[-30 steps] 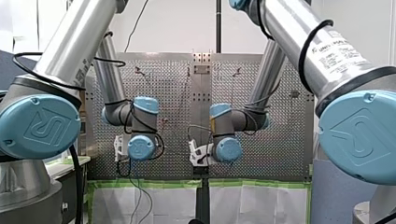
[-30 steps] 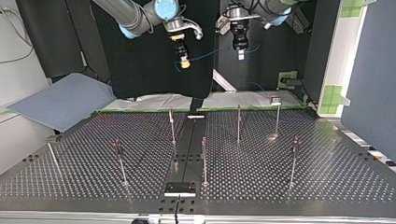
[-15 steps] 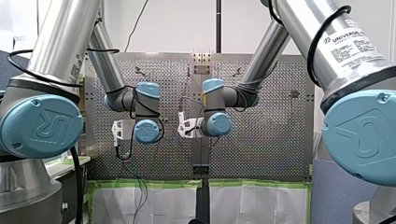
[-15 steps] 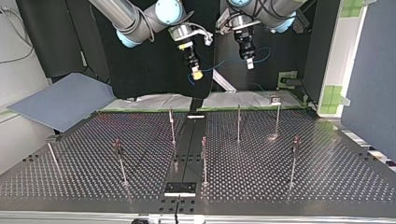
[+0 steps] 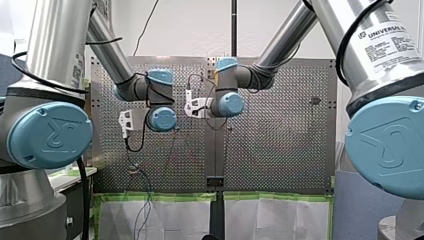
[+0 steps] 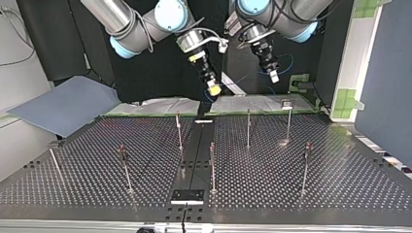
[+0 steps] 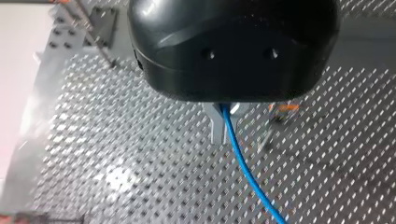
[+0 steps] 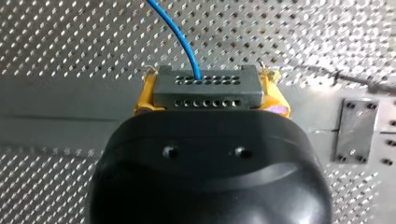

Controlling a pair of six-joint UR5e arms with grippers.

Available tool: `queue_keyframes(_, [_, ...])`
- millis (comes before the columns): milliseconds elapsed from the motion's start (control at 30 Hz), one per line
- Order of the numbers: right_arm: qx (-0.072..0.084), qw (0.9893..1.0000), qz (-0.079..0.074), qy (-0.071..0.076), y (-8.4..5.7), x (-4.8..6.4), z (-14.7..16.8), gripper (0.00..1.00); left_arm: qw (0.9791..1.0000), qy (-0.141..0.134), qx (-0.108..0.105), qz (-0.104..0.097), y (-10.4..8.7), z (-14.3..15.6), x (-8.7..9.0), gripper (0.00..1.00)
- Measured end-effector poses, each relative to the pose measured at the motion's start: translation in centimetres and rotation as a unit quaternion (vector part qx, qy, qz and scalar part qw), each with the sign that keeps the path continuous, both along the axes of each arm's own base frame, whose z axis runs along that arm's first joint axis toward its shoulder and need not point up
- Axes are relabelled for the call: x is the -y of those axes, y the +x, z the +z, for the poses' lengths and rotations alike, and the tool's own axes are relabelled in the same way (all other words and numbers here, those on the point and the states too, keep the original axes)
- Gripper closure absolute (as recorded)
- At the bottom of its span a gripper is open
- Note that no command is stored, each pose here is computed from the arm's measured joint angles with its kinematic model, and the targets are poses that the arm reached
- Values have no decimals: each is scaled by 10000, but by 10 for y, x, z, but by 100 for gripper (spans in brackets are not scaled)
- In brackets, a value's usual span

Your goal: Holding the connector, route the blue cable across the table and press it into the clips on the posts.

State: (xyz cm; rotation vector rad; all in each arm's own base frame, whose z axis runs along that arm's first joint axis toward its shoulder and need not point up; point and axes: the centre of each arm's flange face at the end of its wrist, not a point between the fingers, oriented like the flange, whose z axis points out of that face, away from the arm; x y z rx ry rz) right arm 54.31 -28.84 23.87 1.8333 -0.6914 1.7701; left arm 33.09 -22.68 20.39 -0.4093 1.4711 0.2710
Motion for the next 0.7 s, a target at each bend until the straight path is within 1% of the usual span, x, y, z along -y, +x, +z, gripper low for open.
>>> queue_keyframes(67, [38, 10000, 81, 43, 4, 1, 7, 100, 9999, -21, 17, 106, 0, 7, -3, 100])
queue_keyframes(167, [68, 9998, 148, 85, 10, 2, 15, 100, 9996, -71, 72, 269, 1, 19, -8, 100])
queue_keyframes(267, [77, 9998, 161, 98, 14, 5, 24, 100, 9993, -135, 153, 320, 4, 33, -11, 100])
queue_keyframes(467, [85, 9998, 145, 121, 21, 14, 43, 100, 9991, -202, 286, 228, 9, 59, -16, 100])
queue_keyframes(700, [171, 9995, 201, 153, 32, 21, 64, 100, 9991, -166, 402, 4, 12, 95, -23, 100])
